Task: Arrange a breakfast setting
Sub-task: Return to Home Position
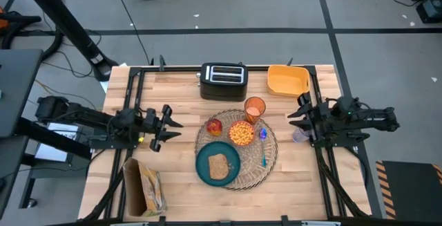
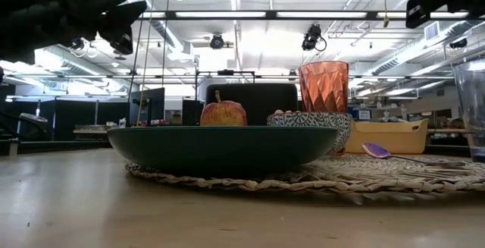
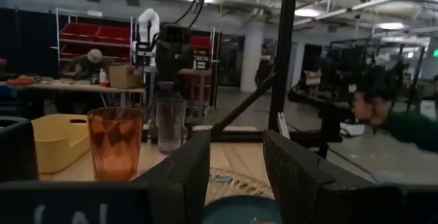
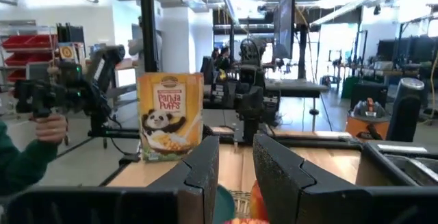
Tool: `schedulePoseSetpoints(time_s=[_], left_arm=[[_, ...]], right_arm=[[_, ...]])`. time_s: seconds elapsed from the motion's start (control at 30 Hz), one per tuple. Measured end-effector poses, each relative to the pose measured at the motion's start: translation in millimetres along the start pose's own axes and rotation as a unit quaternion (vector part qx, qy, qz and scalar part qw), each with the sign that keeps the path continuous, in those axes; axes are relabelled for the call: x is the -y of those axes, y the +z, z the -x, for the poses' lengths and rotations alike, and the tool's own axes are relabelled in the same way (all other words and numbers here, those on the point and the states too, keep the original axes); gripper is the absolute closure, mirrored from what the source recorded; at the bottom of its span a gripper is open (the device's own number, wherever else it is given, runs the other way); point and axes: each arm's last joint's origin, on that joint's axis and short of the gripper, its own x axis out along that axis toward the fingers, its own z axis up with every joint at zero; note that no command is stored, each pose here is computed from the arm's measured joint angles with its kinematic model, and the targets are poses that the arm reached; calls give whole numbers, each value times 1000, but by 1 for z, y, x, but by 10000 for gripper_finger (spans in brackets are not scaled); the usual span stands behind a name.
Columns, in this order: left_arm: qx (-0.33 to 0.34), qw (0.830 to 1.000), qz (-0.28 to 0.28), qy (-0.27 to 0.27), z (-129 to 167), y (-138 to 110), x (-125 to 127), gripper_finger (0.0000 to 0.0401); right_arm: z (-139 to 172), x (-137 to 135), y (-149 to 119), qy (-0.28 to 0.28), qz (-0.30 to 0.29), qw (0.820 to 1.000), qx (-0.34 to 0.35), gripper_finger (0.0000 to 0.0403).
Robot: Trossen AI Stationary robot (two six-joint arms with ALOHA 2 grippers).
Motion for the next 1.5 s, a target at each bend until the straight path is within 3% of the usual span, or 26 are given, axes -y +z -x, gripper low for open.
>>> schedulePoseSetpoints(time_s=[0.27, 0.57, 0.7, 0.83, 0.93, 1.07, 1.4, 1.5], left_arm=[[4, 999, 15, -35, 2, 3, -3, 257], [1, 998, 12, -64, 3, 4, -2, 257], [1, 999, 9, -49, 3, 4, -7, 257], [-16, 998, 51, -26, 7, 4, -19, 257], [-47, 995, 65, -60, 12, 2, -27, 257], [-32, 992, 79, -93, 20, 12, -35, 257], [11, 999, -1, 38, 26, 20, -39, 257], [17, 998, -30, 55, 28, 22, -38, 257]], right_arm=[[-10, 1, -46, -1, 16, 999, 51, 302], [-11, 2, -70, -14, -6, 998, -67, 302], [-11, 2, -71, -17, -6, 997, -73, 302], [-11, 2, -71, -16, -6, 997, -74, 302], [-11, 2, -71, -15, -5, 997, -74, 302], [-11, 2, -71, -15, -5, 997, -74, 302], [-11, 2, -71, -14, -5, 997, -74, 302], [-11, 2, -71, -14, -5, 997, -74, 302]])
